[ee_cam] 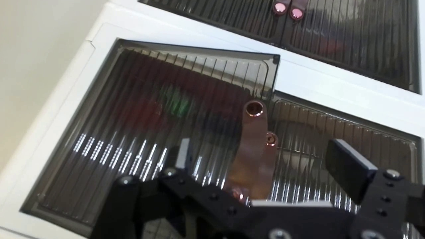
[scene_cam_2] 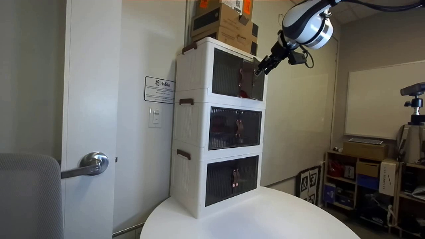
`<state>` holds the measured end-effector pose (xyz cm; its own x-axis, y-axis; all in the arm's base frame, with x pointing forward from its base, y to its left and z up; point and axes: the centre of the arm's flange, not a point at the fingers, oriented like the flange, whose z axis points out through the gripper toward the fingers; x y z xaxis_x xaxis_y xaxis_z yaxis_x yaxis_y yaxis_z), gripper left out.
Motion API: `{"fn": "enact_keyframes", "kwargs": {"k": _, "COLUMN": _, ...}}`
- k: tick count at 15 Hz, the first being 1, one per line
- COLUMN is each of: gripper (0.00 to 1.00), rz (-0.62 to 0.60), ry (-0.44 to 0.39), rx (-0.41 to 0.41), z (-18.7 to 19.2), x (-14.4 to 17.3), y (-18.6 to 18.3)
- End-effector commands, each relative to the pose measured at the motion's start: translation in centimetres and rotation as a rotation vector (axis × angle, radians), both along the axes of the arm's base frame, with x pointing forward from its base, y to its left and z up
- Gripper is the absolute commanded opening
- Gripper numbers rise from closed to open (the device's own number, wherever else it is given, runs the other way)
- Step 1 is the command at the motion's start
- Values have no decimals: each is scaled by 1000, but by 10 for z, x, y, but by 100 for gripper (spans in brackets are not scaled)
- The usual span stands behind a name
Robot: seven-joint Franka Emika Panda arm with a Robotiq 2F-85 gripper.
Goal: Close the top left and right cabinet doors
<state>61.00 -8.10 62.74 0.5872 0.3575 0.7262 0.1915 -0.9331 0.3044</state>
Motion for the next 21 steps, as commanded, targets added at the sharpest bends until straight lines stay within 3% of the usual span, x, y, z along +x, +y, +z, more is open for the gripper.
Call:
{"fn": "enact_keyframes", "kwargs": {"k": 1, "gripper": 100, "rz": -13, "ry": -62, "rx": -6, "z": -4, "x": 46, "y": 10}}
{"fn": "enact_keyframes", "kwargs": {"k": 7, "gripper": 100, "rz": -5, "ry": -143, "rx": -1, "z": 9, "x": 90, "y": 11}}
{"fn": "enact_keyframes", "kwargs": {"k": 15, "gripper": 100, "rz": -8, "ry": -193, "rx": 12, "z": 21, "x": 101, "y": 12}}
{"fn": "enact_keyframes", "kwargs": {"k": 18, "gripper": 100, "rz": -4, "ry": -188, "rx": 21, "z": 19, "x": 100, "y": 16}}
{"fn": "enact_keyframes", "kwargs": {"k": 21, "gripper": 100, "rz": 7, "ry": -97, "rx": 40, "z": 13, "x": 89, "y": 25}}
